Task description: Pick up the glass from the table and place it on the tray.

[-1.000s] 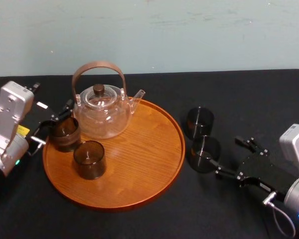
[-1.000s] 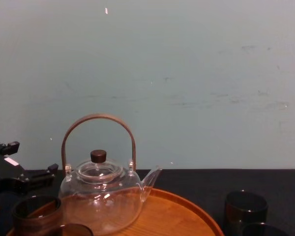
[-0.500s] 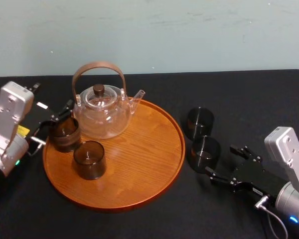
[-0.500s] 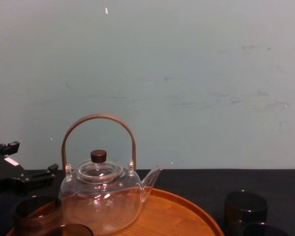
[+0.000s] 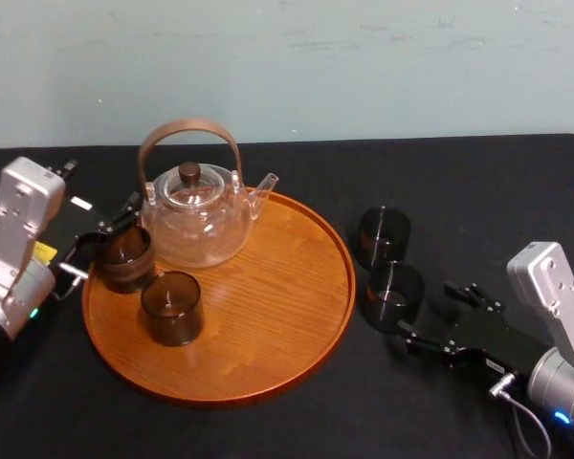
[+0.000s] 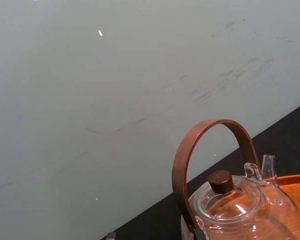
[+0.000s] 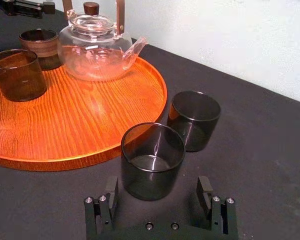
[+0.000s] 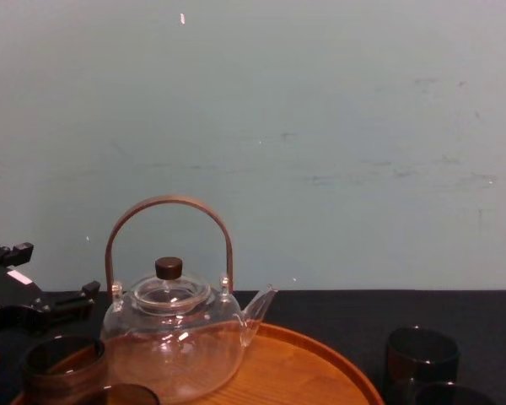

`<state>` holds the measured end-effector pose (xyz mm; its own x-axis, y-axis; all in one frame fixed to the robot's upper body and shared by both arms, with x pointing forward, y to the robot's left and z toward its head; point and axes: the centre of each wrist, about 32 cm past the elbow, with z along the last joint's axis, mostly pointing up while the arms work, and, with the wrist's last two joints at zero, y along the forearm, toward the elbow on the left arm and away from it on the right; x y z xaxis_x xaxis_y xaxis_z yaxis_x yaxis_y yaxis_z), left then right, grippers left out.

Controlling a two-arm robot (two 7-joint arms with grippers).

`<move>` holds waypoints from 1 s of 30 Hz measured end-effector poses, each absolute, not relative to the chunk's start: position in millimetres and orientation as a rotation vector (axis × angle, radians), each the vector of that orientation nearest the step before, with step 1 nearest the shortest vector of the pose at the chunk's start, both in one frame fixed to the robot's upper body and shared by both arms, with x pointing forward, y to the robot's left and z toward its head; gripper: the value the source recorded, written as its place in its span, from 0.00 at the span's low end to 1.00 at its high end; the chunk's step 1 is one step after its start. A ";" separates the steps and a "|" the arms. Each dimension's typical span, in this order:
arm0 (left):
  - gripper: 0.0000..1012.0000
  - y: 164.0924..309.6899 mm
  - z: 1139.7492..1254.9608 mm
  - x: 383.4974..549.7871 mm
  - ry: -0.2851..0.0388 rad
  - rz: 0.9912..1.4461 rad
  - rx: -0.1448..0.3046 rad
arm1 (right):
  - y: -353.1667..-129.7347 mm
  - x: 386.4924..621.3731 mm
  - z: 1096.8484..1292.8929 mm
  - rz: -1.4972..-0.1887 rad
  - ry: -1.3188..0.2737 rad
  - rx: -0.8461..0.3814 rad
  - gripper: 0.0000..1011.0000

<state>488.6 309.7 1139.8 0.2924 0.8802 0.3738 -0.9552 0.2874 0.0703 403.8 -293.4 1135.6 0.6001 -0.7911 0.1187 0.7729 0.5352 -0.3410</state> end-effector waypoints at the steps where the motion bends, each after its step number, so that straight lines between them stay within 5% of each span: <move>1: 0.99 309.7 1139.8 488.6 -0.285 1.248 0.304 | -293.2 405.0 1135.1 -0.930 0.054 -0.380 0.99; 30: 0.99 309.7 1139.8 488.6 -0.285 1.248 0.304 | -277.6 446.9 1124.4 -0.878 0.094 -0.350 0.99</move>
